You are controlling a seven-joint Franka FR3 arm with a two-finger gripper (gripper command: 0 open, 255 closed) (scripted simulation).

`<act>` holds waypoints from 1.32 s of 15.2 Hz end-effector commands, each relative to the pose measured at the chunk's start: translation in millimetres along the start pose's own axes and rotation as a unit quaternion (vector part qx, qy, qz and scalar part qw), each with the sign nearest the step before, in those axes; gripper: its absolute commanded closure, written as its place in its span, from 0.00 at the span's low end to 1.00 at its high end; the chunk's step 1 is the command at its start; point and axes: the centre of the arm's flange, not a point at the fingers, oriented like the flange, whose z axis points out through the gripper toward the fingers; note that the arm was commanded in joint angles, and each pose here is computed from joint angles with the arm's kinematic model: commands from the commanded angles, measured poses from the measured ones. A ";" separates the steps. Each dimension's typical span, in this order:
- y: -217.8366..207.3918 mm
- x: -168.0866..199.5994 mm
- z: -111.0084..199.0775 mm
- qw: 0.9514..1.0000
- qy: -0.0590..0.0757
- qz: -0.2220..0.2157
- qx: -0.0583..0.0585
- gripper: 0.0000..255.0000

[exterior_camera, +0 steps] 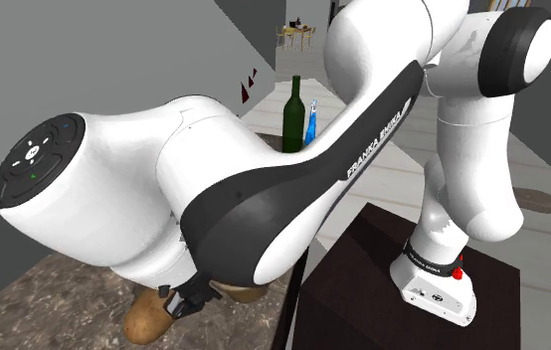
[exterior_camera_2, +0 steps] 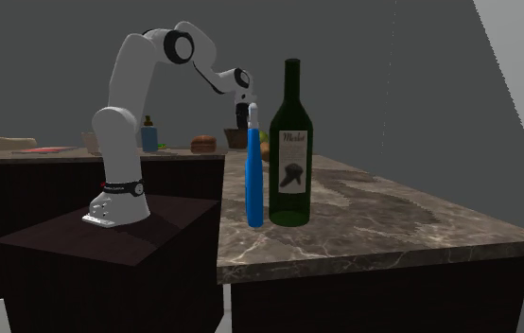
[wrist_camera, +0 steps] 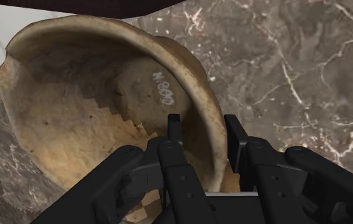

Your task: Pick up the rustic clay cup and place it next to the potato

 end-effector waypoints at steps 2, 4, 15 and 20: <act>-5.1 -1.6 15.2 1.000 0.000 0.000 0.000 1.00; -9.0 -2.1 25.0 1.000 0.000 0.000 0.000 1.00; -25.2 -4.3 65.2 1.000 0.000 0.000 0.000 1.00; -25.2 -4.3 65.2 1.000 0.000 0.000 0.000 1.00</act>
